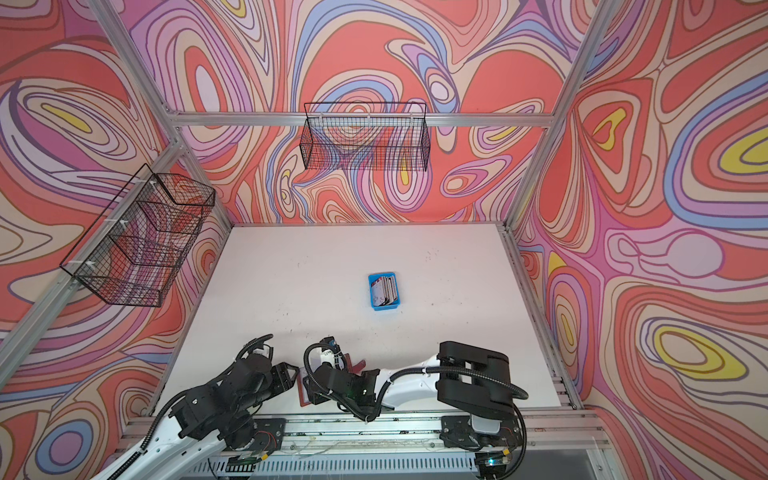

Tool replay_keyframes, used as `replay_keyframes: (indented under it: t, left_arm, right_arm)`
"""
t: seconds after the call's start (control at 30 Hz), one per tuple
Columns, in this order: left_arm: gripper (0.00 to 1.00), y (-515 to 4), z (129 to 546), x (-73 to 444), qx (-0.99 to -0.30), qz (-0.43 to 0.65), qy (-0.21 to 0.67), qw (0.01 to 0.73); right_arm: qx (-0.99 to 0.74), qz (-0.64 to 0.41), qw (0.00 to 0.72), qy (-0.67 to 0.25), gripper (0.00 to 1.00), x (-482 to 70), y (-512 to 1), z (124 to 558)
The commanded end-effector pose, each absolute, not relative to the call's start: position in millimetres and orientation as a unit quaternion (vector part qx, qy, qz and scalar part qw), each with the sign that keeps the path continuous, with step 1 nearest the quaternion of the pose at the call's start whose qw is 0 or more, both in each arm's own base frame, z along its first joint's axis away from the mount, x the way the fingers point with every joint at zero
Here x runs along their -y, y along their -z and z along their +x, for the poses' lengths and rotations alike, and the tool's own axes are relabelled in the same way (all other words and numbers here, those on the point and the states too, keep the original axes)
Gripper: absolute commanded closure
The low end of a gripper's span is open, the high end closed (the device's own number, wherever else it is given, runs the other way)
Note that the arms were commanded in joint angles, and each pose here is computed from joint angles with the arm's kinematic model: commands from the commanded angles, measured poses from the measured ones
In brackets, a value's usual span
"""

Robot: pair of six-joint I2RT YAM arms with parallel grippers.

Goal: Put the credit cards into the card holder

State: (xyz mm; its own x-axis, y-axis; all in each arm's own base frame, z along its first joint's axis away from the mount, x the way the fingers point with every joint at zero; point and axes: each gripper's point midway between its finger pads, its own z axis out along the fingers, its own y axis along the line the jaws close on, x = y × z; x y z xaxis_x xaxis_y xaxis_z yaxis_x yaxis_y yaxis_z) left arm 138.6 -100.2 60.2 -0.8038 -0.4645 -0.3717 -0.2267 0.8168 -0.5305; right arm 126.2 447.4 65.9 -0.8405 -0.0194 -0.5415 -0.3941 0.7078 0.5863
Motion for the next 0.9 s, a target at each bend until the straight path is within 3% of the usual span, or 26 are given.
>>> replay_keyframes:
  t: [0.0,0.47,0.67,0.87]
  left_arm:
    - [0.41,-58,137,92,-0.922,-0.19,0.22,0.256]
    - [0.41,-59,136,94,-0.921,-0.187,0.228,0.254]
    - [0.41,-65,134,95,-0.923,-0.172,0.23,0.254]
    - [0.39,-79,135,82,-0.922,-0.18,0.206,0.273]
  right_arm:
    - [-0.885,-0.124,0.246,-0.376,0.46,-458,-58,123]
    - [-0.896,-0.117,0.233,-0.358,0.51,-458,-34,123]
    - [-0.889,-0.123,0.28,-0.341,0.5,-444,-73,135]
    - [-0.876,-0.124,0.356,-0.301,0.45,-409,-158,172]
